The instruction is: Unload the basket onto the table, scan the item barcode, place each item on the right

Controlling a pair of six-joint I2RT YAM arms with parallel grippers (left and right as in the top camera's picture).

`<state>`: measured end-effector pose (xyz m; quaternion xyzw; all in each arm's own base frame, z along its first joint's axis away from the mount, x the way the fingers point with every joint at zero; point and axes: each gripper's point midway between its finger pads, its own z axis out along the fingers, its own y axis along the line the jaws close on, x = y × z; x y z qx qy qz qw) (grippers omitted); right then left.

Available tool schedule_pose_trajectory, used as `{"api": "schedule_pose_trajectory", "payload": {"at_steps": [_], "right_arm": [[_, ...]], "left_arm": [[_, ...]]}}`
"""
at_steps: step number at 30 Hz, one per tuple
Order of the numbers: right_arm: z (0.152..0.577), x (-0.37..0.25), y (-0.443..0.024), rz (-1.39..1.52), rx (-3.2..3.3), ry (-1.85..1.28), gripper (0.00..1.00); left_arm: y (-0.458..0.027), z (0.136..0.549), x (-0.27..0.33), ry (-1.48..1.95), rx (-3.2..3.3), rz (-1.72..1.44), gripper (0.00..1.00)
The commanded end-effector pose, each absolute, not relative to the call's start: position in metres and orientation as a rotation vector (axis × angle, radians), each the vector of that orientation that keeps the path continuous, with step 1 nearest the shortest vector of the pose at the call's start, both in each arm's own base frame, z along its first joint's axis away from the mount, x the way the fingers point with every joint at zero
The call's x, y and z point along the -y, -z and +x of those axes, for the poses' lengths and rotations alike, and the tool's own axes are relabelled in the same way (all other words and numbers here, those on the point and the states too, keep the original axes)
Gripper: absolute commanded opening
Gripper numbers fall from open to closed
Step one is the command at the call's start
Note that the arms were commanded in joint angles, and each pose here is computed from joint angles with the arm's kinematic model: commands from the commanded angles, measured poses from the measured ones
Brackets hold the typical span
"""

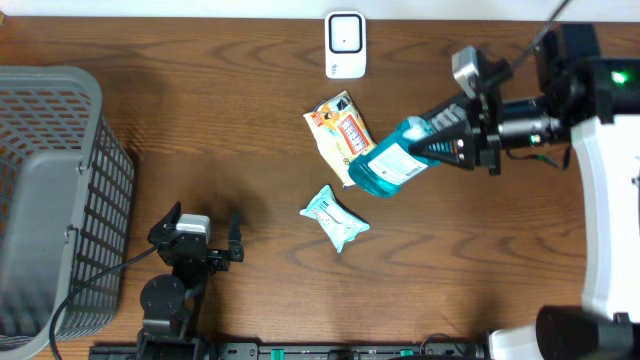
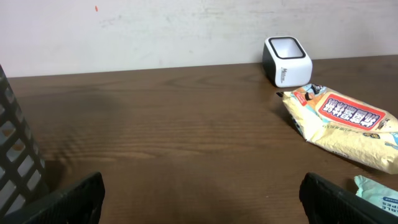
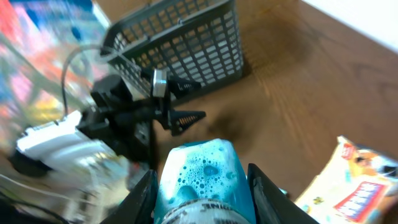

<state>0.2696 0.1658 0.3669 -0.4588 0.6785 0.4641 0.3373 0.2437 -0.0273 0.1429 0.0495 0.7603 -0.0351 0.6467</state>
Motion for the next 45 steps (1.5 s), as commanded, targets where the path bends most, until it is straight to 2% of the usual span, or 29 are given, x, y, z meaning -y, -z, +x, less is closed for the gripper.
{"api": "schedule_pose_trajectory", "payload": {"at_steps": [1, 14, 20, 26, 33, 39, 45], "right_arm": [[0.27, -0.161, -0.361, -1.299, -1.733, -1.087, 0.01], [0.291, -0.165, -0.304, -1.321, -1.86, -1.048, 0.01], [0.342, -0.151, -0.243, -1.034, -2.22, -0.862, 0.01], [0.383, -0.122, -0.194, -0.675, -2.493, -0.477, 0.01], [0.392, -0.136, -0.169, -0.715, -2.472, -0.283, 0.01], [0.401, -0.12, -0.132, -0.548, -2.502, -0.064, 0.01], [0.405, -0.119, -0.122, -0.458, -2.485, -0.073, 0.04]], "left_arm": [[-0.128, 0.242, 0.029, 0.091, -1.774, 0.121, 1.0], [-0.128, 0.242, 0.029, 0.091, -1.775, 0.121, 1.0], [-0.128, 0.242, 0.029, 0.091, -1.775, 0.121, 1.0], [-0.128, 0.242, 0.029, 0.091, -1.775, 0.121, 1.0], [-0.128, 0.242, 0.029, 0.091, -1.774, 0.121, 1.0], [-0.128, 0.242, 0.029, 0.091, -1.775, 0.121, 1.0], [-0.128, 0.242, 0.029, 0.091, -1.775, 0.121, 1.0]]}}
